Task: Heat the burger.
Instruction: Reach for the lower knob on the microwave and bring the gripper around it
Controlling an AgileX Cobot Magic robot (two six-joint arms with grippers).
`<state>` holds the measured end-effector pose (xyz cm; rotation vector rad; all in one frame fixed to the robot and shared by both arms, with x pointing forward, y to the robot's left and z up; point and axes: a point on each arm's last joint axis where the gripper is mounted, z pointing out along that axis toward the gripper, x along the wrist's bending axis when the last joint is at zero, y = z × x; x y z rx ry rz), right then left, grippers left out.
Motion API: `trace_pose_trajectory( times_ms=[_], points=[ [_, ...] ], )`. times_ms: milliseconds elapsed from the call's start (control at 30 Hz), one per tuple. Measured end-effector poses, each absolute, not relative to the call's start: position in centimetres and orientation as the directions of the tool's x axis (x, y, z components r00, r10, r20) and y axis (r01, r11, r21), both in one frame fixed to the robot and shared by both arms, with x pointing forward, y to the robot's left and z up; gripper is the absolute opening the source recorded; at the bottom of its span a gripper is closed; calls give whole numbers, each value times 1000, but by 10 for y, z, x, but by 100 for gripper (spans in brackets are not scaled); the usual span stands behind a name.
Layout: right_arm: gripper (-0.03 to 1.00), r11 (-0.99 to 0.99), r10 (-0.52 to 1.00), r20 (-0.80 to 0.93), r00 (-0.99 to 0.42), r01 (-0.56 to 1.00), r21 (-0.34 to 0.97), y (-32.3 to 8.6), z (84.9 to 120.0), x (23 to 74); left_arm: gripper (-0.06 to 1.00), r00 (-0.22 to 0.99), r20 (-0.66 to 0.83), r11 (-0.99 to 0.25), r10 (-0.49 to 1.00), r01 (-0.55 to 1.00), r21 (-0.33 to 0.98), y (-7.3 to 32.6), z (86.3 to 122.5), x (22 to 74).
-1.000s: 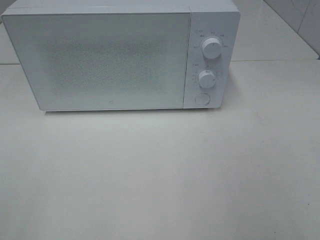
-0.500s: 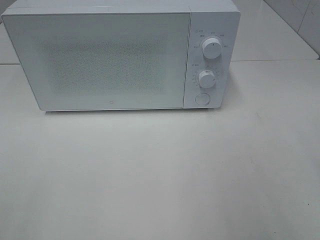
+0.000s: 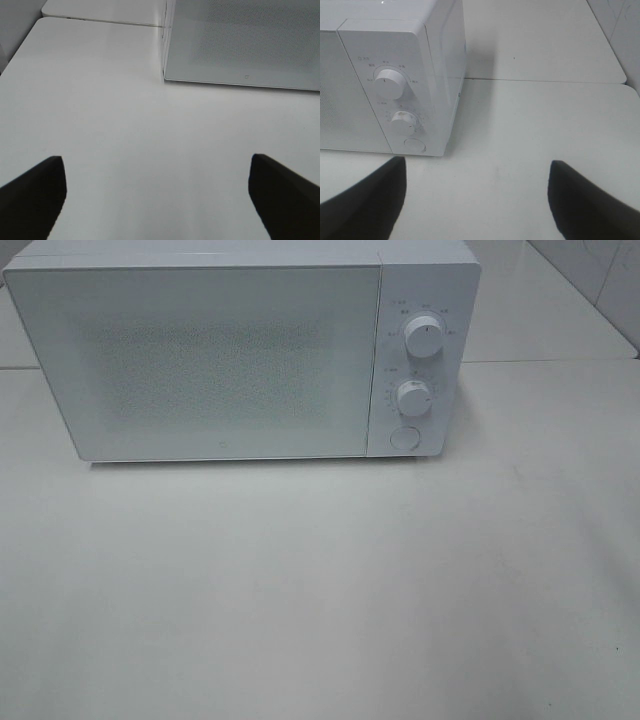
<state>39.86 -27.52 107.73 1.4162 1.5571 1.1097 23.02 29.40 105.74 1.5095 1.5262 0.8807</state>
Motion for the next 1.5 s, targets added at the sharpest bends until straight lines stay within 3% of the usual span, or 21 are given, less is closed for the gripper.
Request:
trace_pose_trajectory(
  times_ms=[1067,1500],
  points=[
    [73,-14,979,92,-182,390,921,-252,1011,485,90,30,-66,46,997,442,896,294,1057,230],
    [73,-47,991,75,-113,234,971,-259,975,487,90,30,-66,46,997,442,896,294,1057,230]
  ],
)
